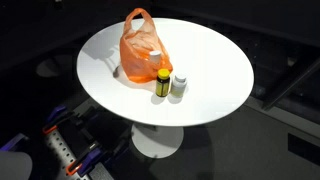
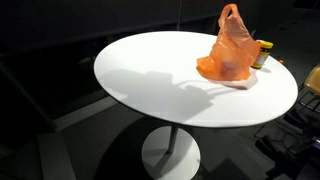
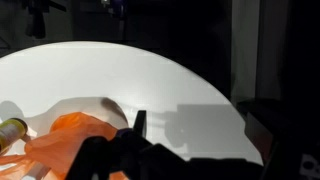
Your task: Put the yellow bottle in the plastic bag
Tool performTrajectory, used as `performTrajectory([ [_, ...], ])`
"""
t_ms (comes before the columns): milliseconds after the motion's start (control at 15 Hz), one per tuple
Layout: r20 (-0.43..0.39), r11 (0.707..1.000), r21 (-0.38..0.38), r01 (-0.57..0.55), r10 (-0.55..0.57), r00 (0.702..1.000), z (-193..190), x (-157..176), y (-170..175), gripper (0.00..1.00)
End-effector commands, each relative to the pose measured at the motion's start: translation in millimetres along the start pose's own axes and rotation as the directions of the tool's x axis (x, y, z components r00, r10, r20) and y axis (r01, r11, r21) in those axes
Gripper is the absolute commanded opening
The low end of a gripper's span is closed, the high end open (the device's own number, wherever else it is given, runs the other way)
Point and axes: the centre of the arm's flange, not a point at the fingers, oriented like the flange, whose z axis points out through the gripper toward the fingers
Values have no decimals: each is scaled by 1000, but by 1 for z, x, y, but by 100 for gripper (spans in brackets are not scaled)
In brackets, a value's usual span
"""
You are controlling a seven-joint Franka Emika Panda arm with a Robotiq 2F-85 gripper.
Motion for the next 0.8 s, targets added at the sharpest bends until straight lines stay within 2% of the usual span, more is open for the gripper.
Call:
performTrajectory([
  [0,0,1000,0,0,0,1000,0,0,0,100],
  [333,-26,999,-6,-43,43,999,-10,15,13,100],
  [600,-73,991,-1,-135,135,988,-24,38,50,100],
  [733,-85,977,1,-213,213,973,-26,48,78,100],
])
